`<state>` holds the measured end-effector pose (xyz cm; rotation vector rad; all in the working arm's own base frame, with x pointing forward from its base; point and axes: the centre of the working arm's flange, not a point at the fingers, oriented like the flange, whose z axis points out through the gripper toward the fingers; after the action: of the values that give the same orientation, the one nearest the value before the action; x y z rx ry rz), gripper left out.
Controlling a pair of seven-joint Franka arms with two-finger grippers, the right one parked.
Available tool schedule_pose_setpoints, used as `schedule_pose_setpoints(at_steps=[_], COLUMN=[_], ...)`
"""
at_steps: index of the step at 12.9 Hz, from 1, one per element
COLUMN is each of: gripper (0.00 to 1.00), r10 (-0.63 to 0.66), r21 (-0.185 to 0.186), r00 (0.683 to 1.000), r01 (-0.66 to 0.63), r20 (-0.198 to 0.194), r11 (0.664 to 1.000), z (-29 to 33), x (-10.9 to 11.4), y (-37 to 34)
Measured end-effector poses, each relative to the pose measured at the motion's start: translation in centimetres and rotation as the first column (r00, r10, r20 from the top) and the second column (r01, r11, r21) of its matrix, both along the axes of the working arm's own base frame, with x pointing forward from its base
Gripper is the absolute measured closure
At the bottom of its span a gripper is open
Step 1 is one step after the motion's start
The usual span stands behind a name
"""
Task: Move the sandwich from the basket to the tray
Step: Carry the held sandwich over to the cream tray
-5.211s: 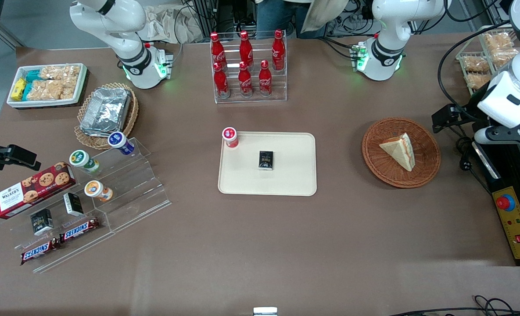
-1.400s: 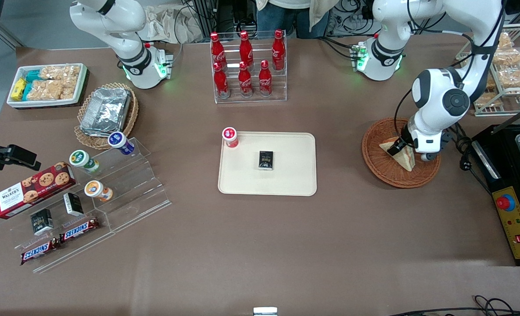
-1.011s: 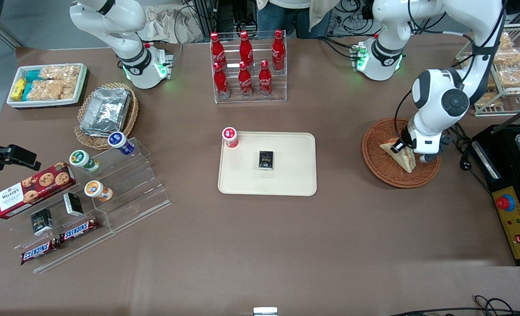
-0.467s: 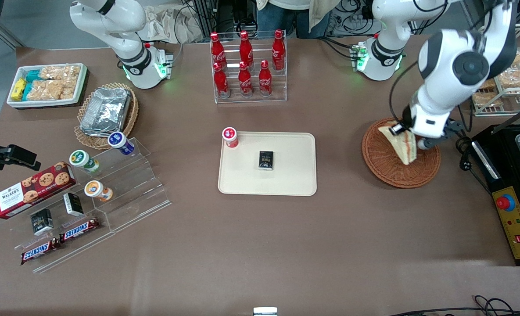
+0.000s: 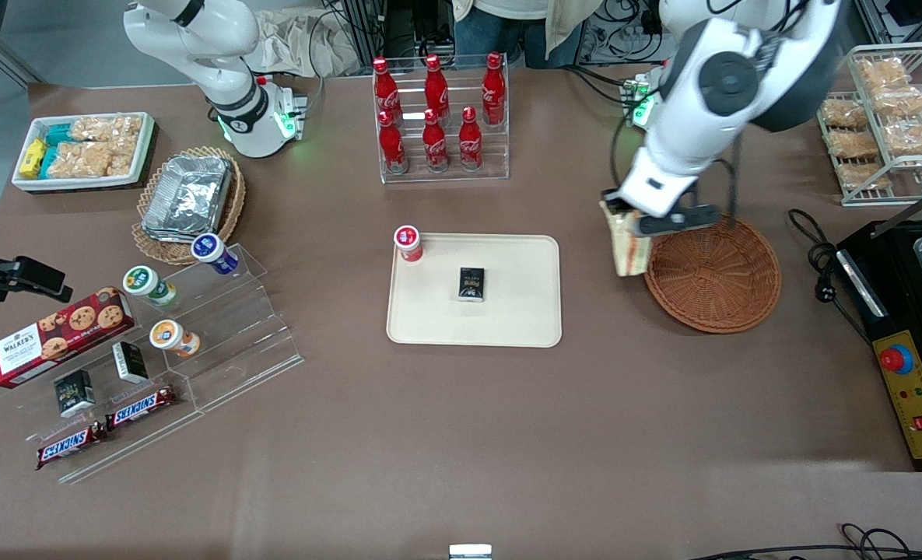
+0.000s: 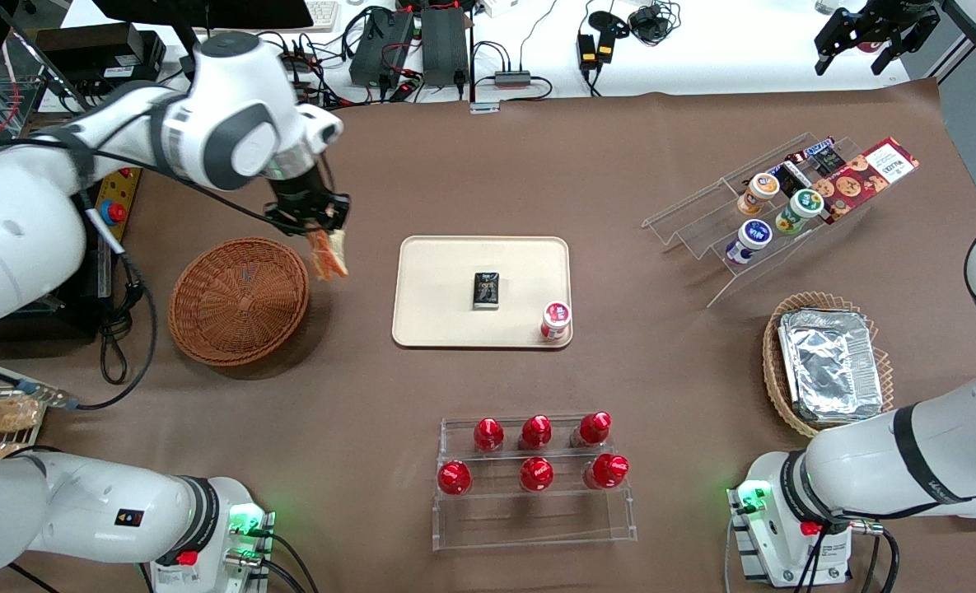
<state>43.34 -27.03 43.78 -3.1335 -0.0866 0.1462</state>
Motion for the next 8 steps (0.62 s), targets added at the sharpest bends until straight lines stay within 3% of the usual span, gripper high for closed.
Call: schedule_pose_setpoints(at_steps=[2, 4, 8], gripper=[0.79, 0.79, 0.79], r10=[-0.151, -0.202, -0.167], r21=[0.046, 0.049, 0.01], r00=[0.988, 0.979, 0.986], r01=[0.15, 0.2, 0.167], r20=[0.035, 0.028, 0.029], r11=[0.988, 0.978, 0.986], z=[-3.6, -8.3, -16.2], x=[-1.3, -1.9, -0.5], y=[-5.2, -8.2, -9.2])
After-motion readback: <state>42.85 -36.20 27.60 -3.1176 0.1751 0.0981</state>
